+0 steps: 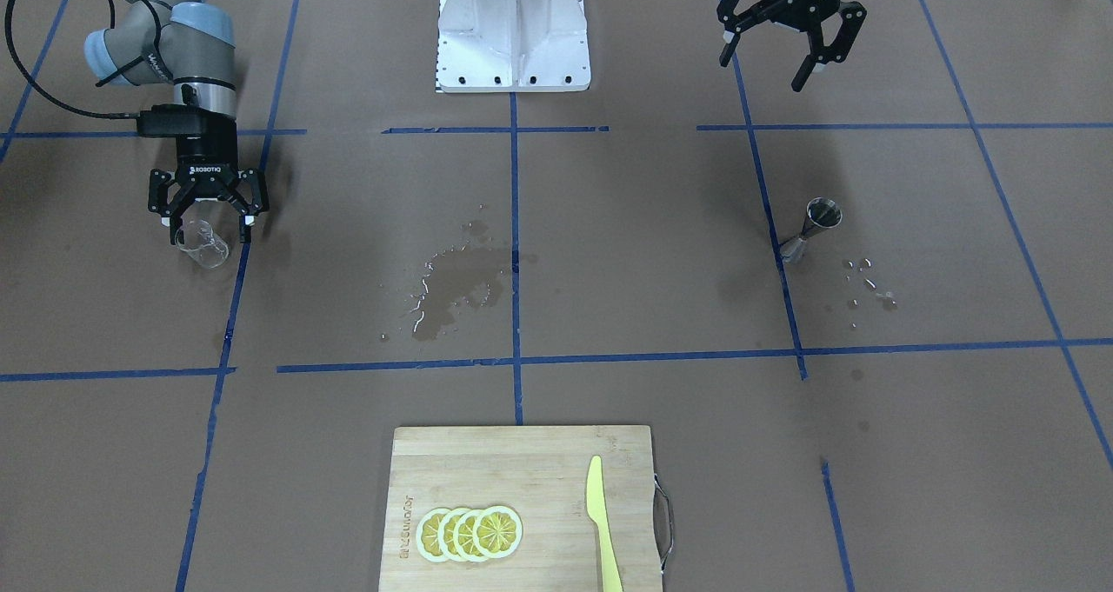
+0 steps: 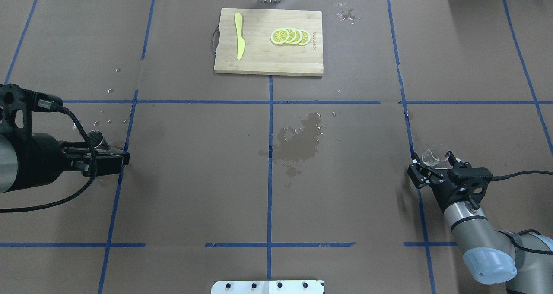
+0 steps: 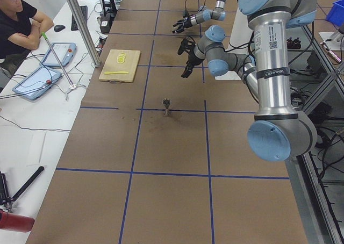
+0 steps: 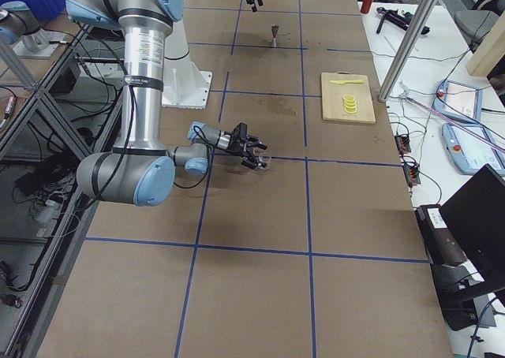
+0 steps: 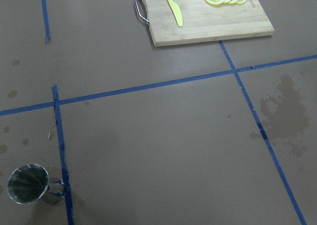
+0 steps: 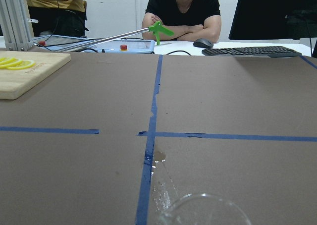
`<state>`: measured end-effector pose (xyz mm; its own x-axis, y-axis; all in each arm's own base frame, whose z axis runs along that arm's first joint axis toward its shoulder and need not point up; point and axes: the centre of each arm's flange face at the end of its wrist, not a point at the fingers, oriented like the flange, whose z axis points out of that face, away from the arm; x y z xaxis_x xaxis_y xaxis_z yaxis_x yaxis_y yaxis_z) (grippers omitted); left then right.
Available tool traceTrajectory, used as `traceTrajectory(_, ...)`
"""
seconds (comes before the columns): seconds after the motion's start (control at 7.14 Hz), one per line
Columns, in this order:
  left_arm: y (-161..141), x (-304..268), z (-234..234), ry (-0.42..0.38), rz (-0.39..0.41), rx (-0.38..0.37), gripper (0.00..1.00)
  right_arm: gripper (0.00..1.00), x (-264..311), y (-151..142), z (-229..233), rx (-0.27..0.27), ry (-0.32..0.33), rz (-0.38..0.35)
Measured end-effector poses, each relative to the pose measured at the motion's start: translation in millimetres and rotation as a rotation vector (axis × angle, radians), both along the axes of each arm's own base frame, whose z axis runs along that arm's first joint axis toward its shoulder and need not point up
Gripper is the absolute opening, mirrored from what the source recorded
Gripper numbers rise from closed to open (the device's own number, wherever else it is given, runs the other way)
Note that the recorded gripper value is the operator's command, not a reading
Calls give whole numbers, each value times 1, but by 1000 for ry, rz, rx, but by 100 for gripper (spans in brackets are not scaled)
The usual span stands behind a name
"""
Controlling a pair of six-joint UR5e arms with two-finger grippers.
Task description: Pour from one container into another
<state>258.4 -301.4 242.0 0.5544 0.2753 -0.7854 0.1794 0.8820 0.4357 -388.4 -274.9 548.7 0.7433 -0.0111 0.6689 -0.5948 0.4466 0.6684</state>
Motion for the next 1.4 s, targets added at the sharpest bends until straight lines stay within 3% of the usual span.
traceTrajectory(0.42, -1, -1, -10, -4, -2, -2, 100, 100, 21, 28, -6, -14, 0, -76)
traceTrajectory(0.98, -26, -22, -23, -45, -2, 63, 100, 100, 91, 58, -52, -151, -53, -295)
traceTrajectory(1.4, -72, -53, -44, -157, -7, 153, 100, 100, 133, 57, -83, -269, -74, -432)
